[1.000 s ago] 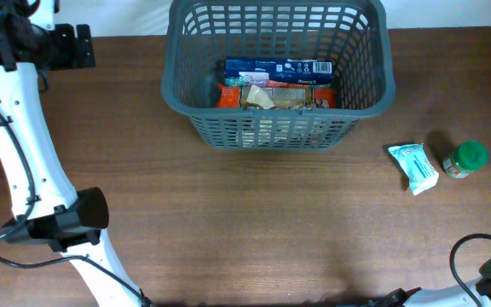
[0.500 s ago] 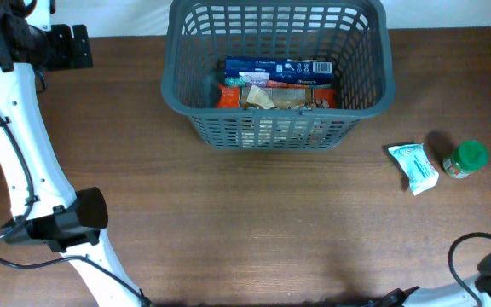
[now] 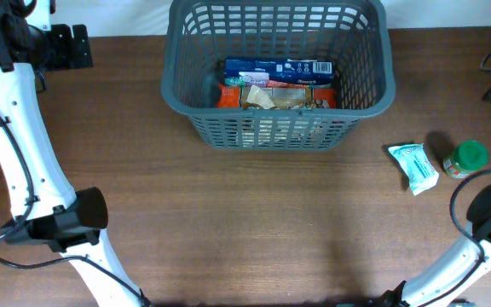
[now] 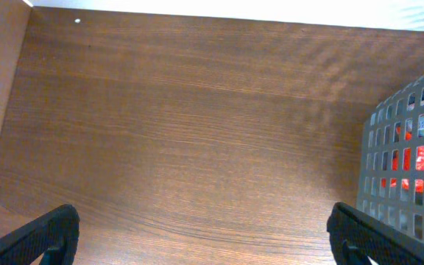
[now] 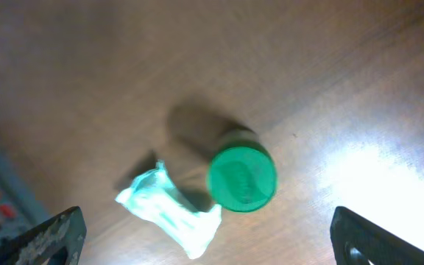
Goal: Pack container
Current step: 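Withdraw the left gripper to the left side of the table, then lower the right gripper around the green-lidded jar and close it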
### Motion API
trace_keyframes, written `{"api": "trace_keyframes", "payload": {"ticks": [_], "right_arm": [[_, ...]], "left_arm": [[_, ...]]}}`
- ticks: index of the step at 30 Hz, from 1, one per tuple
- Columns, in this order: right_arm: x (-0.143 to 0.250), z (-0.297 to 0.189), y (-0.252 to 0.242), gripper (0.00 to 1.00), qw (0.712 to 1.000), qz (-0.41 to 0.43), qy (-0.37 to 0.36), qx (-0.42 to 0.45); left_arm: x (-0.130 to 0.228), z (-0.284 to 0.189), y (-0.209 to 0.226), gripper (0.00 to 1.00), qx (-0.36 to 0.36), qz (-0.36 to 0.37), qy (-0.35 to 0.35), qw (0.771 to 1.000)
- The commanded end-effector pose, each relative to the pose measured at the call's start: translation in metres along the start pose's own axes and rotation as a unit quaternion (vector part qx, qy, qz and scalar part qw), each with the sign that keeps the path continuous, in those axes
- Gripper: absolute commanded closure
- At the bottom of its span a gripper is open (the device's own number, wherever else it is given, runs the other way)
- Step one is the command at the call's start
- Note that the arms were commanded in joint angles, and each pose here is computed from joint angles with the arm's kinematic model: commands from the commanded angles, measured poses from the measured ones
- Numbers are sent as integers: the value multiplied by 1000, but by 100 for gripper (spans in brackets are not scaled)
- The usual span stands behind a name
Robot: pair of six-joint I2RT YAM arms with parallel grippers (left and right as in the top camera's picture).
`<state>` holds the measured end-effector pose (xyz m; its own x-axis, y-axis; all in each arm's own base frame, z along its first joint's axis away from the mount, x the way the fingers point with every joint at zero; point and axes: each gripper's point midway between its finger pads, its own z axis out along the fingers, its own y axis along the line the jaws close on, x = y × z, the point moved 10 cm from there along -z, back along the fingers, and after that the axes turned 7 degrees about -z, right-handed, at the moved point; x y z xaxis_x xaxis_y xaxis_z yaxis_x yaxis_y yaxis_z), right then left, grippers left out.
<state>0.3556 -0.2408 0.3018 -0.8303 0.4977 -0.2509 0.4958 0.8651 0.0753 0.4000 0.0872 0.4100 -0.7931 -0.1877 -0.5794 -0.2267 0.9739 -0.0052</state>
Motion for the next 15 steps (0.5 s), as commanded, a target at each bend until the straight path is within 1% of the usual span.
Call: {"api": "trace_keyframes", "payload": {"ticks": [1,6,10,11,13,15], "right_arm": [[-2,26,-15,1,998,15,37,40],[1,54,-21,1,996,28,86,20],[1,67,-22,0,995,26,94,24],[2,71,-22,1,995,26,96,24],[5,79,-23,0,993,27,109,23],[12,94,-24,2,991,29,128,21]], "left_arm": [[0,1,2,1,-1,-10,2,1000],[0,1,2,1,-1,-10,3,1000],[0,1,2,1,-1,-10,3,1000],[0,1,2,1,-1,-10,2,1000],[0,1,2,1,-1,-10,2,1000],[0,1,2,1,-1,-10,3,1000]]}}
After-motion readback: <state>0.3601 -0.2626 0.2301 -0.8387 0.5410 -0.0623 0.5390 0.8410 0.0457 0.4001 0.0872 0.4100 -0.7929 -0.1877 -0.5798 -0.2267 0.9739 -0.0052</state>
